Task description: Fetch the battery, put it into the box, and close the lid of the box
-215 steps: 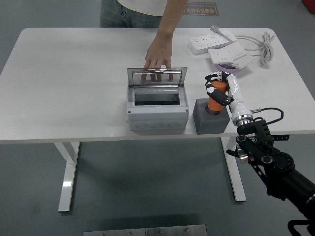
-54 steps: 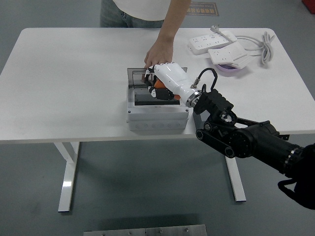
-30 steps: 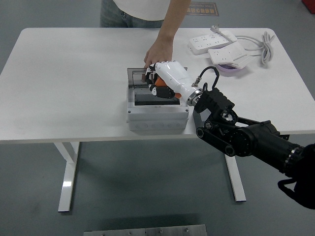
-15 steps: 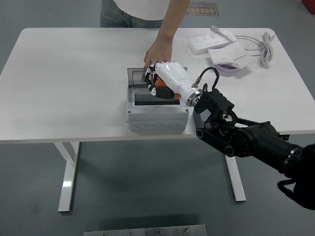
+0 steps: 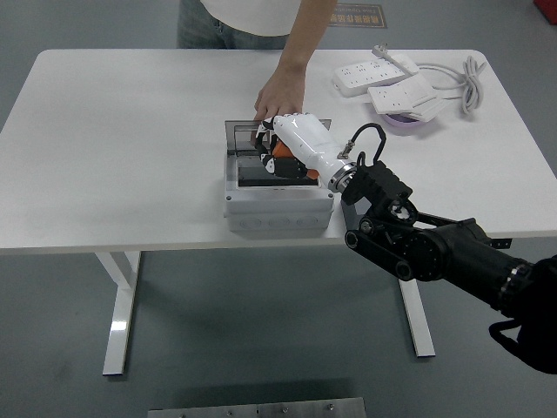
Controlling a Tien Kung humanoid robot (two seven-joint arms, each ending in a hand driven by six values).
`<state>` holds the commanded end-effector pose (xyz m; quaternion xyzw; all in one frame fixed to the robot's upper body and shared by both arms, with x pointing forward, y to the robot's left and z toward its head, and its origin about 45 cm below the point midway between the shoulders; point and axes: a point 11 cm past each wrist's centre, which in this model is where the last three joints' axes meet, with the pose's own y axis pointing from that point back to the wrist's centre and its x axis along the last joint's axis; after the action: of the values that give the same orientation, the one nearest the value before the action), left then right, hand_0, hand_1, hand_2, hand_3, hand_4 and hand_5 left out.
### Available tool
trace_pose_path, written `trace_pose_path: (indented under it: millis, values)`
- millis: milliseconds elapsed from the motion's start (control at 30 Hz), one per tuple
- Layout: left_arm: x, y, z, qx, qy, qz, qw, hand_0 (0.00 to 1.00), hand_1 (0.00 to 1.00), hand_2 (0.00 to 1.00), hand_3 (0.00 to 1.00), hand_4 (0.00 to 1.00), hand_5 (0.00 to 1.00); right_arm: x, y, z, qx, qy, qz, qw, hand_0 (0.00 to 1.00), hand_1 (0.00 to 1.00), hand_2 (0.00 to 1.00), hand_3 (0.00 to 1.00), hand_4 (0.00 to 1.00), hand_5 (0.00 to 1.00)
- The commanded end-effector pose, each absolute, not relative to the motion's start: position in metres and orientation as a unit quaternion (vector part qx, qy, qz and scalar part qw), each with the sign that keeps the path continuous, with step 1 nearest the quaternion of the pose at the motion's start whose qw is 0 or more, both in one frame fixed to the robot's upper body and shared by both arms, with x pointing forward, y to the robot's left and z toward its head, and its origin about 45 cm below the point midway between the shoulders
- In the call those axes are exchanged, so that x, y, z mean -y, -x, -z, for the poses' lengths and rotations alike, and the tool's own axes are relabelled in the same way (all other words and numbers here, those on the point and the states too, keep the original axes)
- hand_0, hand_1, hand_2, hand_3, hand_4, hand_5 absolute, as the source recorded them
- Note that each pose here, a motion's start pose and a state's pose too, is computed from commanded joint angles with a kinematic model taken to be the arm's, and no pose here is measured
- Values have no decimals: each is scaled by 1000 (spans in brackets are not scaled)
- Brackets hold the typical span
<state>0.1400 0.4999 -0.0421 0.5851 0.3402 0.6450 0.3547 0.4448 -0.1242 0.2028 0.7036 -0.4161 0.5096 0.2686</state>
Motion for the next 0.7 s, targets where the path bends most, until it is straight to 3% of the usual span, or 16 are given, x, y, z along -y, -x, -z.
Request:
trace_pose_path:
  millis: [533,567,700]
  values:
    - [-500,-141,41,-339,-587,-644,355,664,737,708,628,694,285,125,-445,-201,419,-705,-505,270,195,309,339,409,630,244]
    - [-500,-141,41,-339,-587,-644,355,664,737,706,628,693,285,125,-445,-201,419,-704,-505,270,214,311,341,405,808,364]
    - [-500,-142,41,-338,-587,-644,355,664,737,706,628,693,285,126,-445,-201,420,-704,-505,271,214,311,341,405,808,364]
